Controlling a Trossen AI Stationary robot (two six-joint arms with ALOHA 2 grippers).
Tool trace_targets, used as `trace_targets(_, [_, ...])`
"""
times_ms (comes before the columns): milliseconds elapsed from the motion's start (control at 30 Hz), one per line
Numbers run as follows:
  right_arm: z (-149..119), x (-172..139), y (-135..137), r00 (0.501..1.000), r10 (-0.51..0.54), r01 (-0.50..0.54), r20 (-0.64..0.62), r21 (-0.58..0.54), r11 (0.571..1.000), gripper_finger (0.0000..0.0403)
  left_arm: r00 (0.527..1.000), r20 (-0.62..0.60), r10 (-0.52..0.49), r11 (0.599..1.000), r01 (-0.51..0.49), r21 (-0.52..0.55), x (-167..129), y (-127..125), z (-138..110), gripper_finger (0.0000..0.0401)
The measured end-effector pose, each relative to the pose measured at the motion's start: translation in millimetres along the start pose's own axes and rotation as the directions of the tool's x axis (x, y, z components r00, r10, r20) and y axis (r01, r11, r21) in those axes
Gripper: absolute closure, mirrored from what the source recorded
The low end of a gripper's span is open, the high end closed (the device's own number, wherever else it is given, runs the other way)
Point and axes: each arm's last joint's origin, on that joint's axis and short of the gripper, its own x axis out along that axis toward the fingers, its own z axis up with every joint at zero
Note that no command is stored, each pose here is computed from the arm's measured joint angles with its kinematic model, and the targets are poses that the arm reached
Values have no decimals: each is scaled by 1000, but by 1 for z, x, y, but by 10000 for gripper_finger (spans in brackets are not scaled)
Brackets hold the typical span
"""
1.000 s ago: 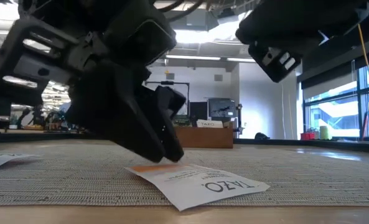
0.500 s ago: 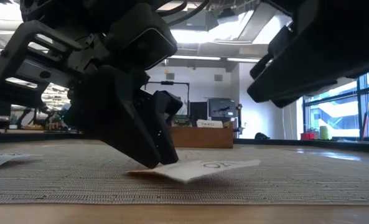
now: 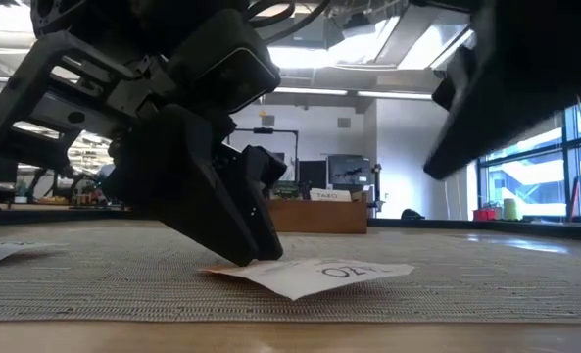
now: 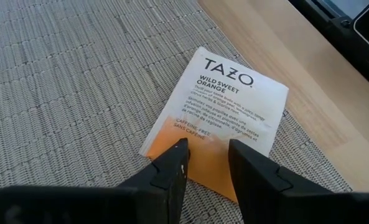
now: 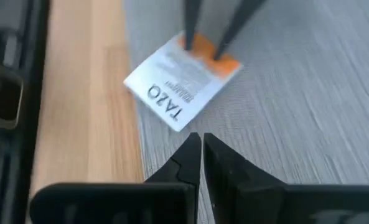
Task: Pick & Place Tea
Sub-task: Put the white orange tea bag into the right section of the wooden organizer
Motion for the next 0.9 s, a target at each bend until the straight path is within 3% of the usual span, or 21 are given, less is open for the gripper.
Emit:
trace_targets(100, [7, -4, 2, 999, 5, 0, -35, 125, 992, 380, 1000, 8, -6, 1000, 6, 1, 0, 0, 1, 289])
trace_targets(200, [10, -4, 6, 996, 75, -61, -44, 250, 966, 380, 1000, 18, -6, 1000, 6, 3, 1, 0, 1, 289])
trace_targets(367, [14, -5, 13, 983, 181, -165, -25, 303, 939, 367, 1000, 27, -7, 1000, 7, 6, 1, 0, 2, 286])
trace_targets(467, [16, -5, 13, 982, 186, -169, -15, 347, 923, 334, 1000, 29, -7, 1000, 7, 5, 1, 0, 2, 286])
trace_targets(667, [6, 7, 9, 997, 71, -44, -31, 522, 852, 240, 1000, 26, -7, 998, 9, -57, 1, 0, 2, 289])
trace_targets(900, [0, 22, 15, 993, 114, -84, -18, 564, 822, 178, 1000, -15, -12, 997, 11, -78, 0, 0, -1, 286])
